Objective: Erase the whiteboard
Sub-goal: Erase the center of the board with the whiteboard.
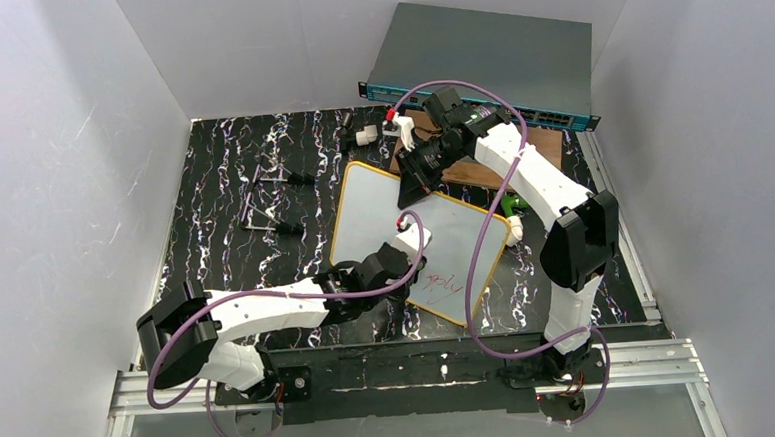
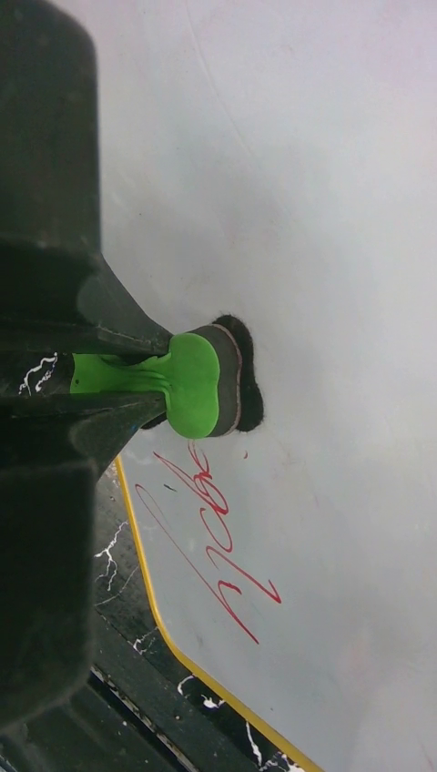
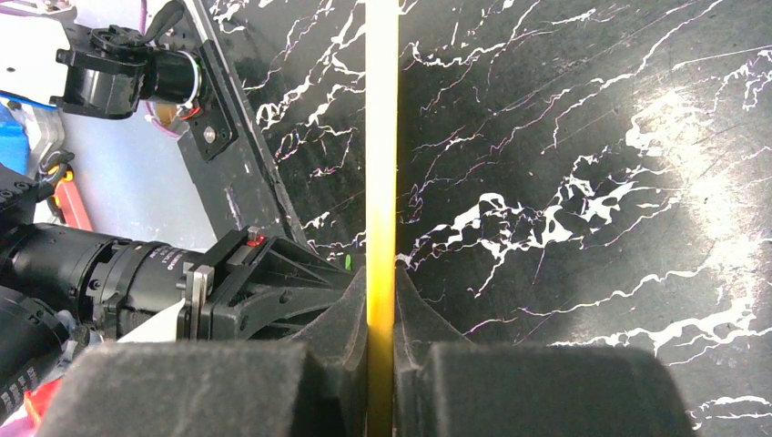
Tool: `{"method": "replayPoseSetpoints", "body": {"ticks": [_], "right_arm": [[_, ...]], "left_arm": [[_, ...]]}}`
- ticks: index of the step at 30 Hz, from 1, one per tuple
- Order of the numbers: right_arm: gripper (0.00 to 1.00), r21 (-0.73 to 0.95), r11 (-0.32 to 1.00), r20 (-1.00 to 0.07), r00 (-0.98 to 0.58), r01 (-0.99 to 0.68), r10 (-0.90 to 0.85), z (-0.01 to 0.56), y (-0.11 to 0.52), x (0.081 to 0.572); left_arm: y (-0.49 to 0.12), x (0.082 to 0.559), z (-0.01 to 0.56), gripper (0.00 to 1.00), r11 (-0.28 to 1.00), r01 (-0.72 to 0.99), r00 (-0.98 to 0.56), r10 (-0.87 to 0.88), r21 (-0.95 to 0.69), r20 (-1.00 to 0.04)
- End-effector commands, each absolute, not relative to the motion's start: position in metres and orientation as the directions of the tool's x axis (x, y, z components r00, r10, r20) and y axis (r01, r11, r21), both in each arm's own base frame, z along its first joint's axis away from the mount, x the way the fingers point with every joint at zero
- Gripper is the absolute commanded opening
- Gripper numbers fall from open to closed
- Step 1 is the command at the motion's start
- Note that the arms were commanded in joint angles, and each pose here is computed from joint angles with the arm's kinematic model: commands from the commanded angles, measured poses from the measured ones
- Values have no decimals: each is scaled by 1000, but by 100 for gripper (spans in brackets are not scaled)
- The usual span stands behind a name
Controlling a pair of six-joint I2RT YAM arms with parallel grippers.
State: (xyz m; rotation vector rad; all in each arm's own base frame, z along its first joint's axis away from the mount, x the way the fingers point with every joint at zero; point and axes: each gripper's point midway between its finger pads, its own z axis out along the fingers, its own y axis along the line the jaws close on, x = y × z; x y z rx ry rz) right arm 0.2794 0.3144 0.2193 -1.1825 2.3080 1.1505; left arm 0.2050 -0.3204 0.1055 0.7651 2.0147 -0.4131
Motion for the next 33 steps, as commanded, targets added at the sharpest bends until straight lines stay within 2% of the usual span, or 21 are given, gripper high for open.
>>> {"method": "replayPoseSetpoints", "body": {"ticks": [1, 13, 21, 25, 33], "right_arm": [[1, 626, 240, -563, -643, -742, -519, 249, 325, 247], [1, 629, 239, -560, -644, -740, -521, 247, 326, 248], [1, 630, 240, -557, -645, -739, -523, 245, 326, 248], [1, 625, 241, -560, -641, -743, -524, 246, 325, 248], [1, 617, 242, -564, -635, -749, -528, 246, 324, 248]], "left_arm": [[-326, 199, 103, 0, 700, 709, -344, 445, 81, -827], [-355, 186, 125, 0, 585, 802, -228, 487, 121, -843], [-351, 180, 120, 0, 527, 829, -164, 549, 187, -819], [-340, 182, 119, 0, 560, 805, -181, 547, 196, -817], [-317, 186, 113, 0, 696, 718, -347, 374, 14, -860]]}}
